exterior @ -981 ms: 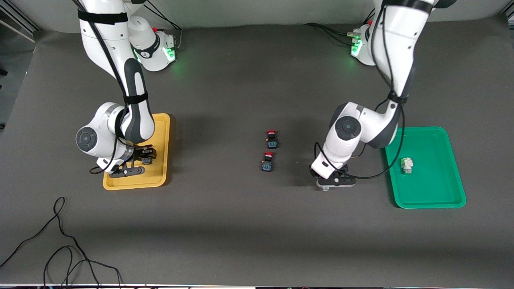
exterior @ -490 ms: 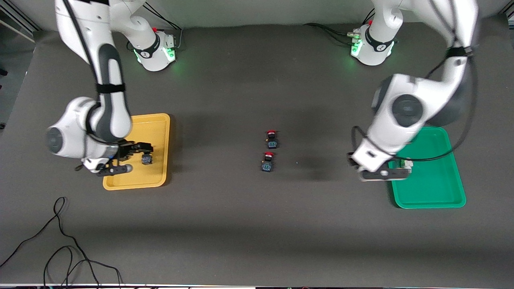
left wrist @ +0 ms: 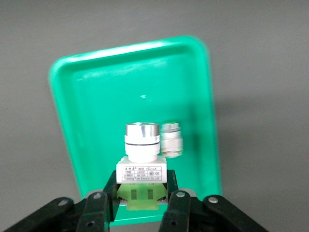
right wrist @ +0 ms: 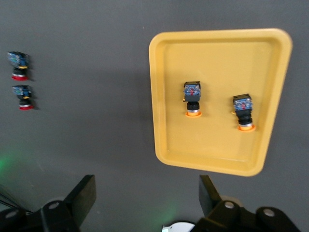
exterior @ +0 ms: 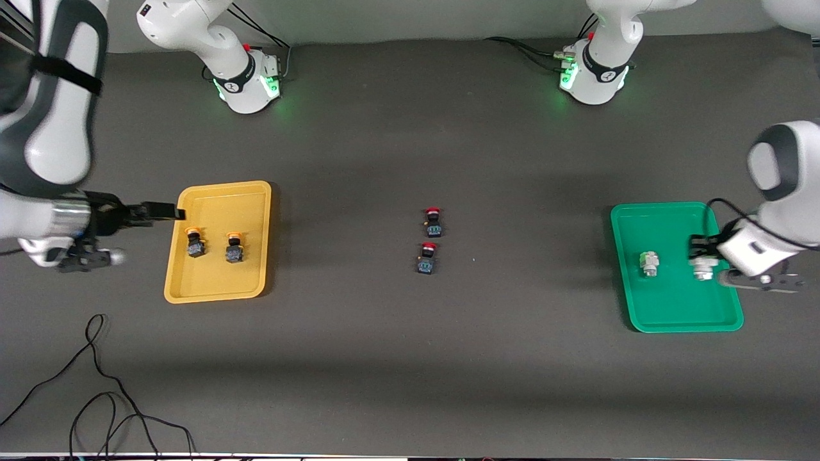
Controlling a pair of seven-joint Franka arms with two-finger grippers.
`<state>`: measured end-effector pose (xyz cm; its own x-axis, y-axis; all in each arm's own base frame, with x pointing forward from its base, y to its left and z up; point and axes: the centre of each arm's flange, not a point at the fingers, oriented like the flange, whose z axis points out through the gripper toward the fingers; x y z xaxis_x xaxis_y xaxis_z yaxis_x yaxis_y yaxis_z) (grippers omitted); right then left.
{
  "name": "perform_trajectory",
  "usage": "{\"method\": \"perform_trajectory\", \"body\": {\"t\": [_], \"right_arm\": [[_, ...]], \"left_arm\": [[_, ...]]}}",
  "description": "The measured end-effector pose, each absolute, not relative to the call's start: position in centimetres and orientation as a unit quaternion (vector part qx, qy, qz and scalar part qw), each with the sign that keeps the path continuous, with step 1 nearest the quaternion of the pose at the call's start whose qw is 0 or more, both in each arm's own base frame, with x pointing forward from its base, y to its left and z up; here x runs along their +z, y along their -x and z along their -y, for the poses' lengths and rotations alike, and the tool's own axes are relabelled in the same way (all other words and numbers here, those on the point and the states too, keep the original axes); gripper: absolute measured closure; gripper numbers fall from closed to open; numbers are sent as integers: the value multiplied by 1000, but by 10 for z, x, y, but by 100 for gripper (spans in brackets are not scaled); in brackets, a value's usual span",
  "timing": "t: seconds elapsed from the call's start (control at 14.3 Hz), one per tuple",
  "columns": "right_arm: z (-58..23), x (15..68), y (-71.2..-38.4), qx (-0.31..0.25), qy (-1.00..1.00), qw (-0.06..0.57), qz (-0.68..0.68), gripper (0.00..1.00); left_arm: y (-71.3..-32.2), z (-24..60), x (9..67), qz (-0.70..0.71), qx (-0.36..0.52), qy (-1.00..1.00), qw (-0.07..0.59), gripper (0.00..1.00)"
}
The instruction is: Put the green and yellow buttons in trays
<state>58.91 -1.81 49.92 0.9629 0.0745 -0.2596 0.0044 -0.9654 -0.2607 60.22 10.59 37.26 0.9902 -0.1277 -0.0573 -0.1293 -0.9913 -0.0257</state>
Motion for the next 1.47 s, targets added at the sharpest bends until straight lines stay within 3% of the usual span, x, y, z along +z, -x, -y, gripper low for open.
{"method": "perform_trajectory", "body": {"t": [0.35,0.7,0.84,1.12,1.47], "right_arm": [[-4,581,-576,101,992,73,18,0],[-66,600,-569,89,995,36,8,0],[-59,599,-570,89,995,35,1,0],[-55,599,-574,78,996,33,-2,0],[-56,586,-594,85,995,42,-15,0]], "left_arm": [[-598,-132,286,-73,2,997,18,59],[-596,-140,224,-76,-12,997,21,59],[-596,-145,221,-75,-16,997,22,44],[-606,-147,257,-74,-40,996,28,1],[-620,-120,402,-62,-17,998,4,0]]}}
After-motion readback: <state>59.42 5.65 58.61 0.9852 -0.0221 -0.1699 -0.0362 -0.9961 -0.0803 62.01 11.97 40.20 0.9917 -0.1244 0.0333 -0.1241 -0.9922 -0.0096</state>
